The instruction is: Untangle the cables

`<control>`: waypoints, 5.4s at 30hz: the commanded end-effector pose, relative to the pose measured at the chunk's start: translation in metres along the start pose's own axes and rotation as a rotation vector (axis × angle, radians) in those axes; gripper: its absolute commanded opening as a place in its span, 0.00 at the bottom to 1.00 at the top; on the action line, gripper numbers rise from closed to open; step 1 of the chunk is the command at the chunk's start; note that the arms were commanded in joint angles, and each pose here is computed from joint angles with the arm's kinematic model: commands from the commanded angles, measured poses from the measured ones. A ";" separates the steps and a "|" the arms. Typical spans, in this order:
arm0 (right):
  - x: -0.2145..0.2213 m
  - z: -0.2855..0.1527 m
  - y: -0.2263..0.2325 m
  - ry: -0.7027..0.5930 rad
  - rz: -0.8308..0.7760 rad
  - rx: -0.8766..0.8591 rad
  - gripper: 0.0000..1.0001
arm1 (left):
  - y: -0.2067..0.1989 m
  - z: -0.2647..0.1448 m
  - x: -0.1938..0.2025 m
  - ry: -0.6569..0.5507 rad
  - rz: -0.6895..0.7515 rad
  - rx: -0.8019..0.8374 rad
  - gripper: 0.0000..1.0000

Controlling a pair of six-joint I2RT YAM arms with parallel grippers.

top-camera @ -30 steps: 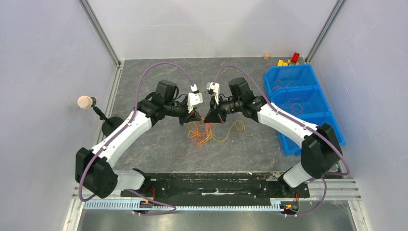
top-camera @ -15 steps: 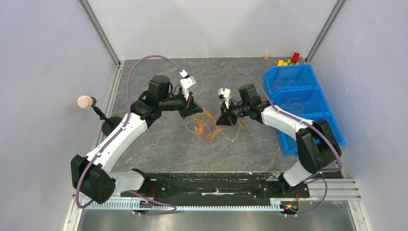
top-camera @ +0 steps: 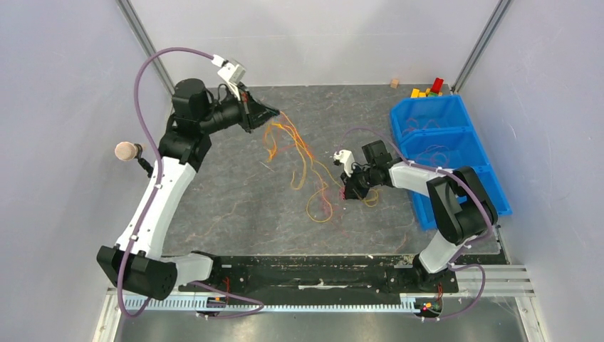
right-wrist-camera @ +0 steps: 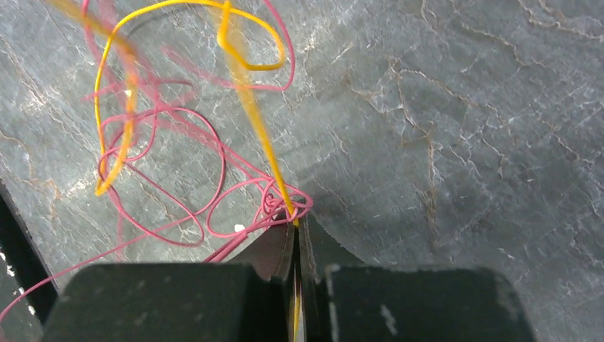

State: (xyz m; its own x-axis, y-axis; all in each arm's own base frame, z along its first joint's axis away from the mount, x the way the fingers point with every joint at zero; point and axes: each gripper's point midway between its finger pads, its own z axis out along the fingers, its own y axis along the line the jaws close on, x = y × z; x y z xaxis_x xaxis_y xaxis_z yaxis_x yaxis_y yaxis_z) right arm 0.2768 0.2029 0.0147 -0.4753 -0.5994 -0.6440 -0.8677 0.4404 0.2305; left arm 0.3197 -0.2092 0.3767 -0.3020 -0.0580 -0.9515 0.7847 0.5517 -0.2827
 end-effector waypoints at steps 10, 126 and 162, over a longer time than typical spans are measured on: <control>-0.191 -0.115 0.035 -0.505 0.001 -0.037 0.87 | -0.019 -0.013 -0.019 -0.101 -0.099 0.036 0.02; -0.367 -0.410 0.089 -1.173 -0.205 0.451 0.00 | -0.057 0.049 -0.203 -0.425 -0.136 0.449 0.74; -0.272 -0.581 0.054 -1.297 -0.092 1.139 0.00 | -0.012 0.193 0.257 0.479 -0.059 0.273 0.82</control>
State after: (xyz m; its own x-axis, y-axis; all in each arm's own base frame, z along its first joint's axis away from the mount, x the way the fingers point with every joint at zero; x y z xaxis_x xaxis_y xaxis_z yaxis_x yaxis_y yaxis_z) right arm 0.2973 0.0051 0.5934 0.3892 0.0390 -0.9203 -0.1284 0.9916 -0.0123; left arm 0.3080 -0.3671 0.1131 -0.5451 0.4223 -0.7243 0.8379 0.3033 -0.4538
